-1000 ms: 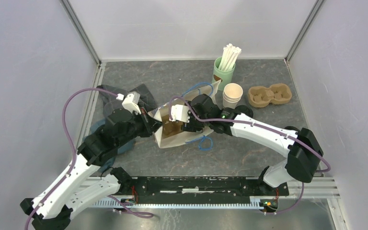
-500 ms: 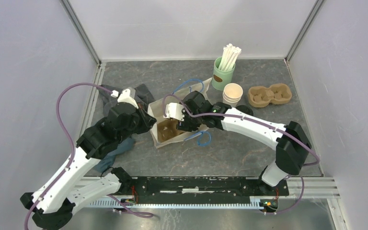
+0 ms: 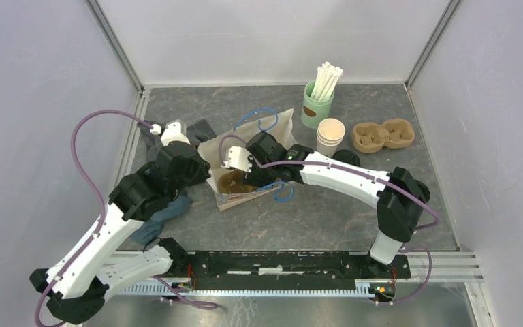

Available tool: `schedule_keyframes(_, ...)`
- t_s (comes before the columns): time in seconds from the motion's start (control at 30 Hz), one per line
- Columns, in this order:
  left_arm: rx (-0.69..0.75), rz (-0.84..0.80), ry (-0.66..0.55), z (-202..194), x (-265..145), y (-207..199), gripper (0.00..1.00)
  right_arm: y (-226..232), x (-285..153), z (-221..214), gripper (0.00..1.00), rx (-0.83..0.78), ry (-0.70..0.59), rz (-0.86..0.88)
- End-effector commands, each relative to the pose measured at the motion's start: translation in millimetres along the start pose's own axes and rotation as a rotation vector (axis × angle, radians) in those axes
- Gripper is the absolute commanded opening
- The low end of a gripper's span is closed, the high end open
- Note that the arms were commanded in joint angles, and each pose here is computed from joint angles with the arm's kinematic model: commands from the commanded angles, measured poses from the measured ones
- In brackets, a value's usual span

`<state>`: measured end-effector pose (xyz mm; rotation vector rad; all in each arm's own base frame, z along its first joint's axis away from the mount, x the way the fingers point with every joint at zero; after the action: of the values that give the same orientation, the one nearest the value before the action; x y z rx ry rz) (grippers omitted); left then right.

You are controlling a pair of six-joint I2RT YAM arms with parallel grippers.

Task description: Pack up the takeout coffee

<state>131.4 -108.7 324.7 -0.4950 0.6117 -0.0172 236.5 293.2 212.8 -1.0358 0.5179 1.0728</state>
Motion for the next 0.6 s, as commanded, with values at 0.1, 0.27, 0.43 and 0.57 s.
schedule_keyframes(0.1, 0.042, -0.016, -0.175, 30, -10, -9, 0.02, 39, 44, -46, 0.7, 0.008, 0.289, 0.155)
schedule_keyframes(0.27, 0.067, -0.012, -0.164, 30, -8, -9, 0.02, 40, 59, -44, 0.7, 0.011, 0.294, 0.169)
schedule_keyframes(0.43, 0.079, 0.015, -0.154, 28, -7, -7, 0.02, 40, 67, -44, 0.7, 0.014, 0.305, 0.177)
schedule_keyframes(0.57, 0.078, 0.016, -0.154, 30, -9, -7, 0.02, 34, 62, -34, 0.72, 0.035, 0.29, 0.174)
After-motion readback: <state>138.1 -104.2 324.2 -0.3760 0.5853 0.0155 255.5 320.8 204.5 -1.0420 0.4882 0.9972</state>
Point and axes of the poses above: each gripper's point midway between its finger pads, its own x axis out along the fingers, its own y axis along the line the jaws close on, z = x × y, the point moved 10 cm from there along -x, back along the fingers, and after that the axes turned 5 degrees about -x, right-handed, at the moved point
